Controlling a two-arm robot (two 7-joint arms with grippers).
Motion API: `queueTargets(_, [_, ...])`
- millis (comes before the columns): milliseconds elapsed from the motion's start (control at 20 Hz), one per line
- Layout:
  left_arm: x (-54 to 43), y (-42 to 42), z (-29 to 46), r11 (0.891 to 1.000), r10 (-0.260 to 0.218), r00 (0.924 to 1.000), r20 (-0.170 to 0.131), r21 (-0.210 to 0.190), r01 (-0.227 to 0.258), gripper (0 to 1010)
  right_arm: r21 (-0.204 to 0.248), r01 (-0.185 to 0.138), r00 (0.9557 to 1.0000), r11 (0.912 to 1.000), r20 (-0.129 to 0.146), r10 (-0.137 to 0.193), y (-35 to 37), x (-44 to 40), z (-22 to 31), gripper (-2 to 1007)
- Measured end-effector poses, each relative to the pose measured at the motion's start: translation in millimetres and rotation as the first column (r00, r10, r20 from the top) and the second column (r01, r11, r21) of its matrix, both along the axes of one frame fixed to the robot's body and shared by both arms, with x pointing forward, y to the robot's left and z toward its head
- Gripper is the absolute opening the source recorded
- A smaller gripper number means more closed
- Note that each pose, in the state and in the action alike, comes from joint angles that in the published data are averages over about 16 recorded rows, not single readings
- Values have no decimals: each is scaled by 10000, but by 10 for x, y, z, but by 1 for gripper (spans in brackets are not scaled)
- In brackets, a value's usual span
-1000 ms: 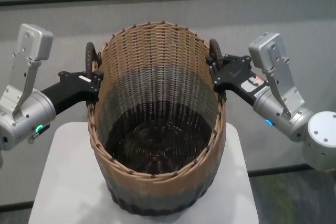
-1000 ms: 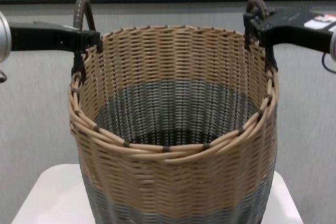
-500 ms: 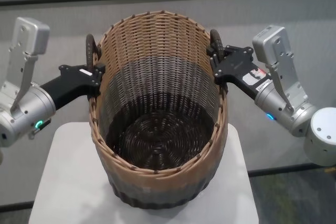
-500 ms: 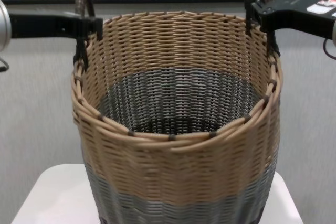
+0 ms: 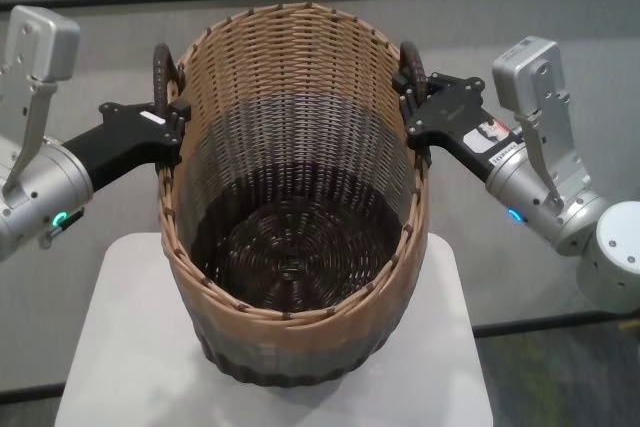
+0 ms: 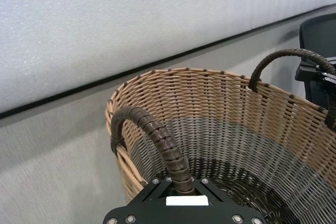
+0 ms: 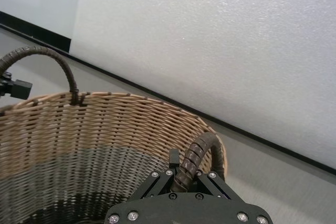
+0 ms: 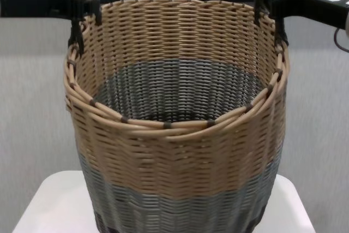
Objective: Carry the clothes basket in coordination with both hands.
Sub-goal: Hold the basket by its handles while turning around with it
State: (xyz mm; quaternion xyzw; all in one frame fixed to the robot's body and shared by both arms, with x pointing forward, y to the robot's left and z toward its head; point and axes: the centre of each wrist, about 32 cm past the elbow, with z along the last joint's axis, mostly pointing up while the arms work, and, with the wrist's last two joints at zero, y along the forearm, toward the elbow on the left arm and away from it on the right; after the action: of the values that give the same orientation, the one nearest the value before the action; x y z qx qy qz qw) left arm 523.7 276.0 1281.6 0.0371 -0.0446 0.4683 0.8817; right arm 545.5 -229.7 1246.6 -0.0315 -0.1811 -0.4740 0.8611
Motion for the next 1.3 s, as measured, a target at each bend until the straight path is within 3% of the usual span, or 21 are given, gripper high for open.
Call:
queueTargets(300, [-40, -12, 136, 10000, -81, 9999, 129, 51, 81, 0, 133, 10, 10000, 9999, 62, -11, -10, -2, 2, 65])
queueTargets(650, [-83, -34, 242, 9999, -100, 9996, 256, -105, 103, 0, 186, 44, 10000, 9998, 54, -45, -22, -4, -7, 65])
queueTargets(1300, [-128, -80, 274, 9977, 3, 9991, 419, -678, 26, 0, 141, 156, 9996, 9998, 221, -159, -44, -26, -3, 65])
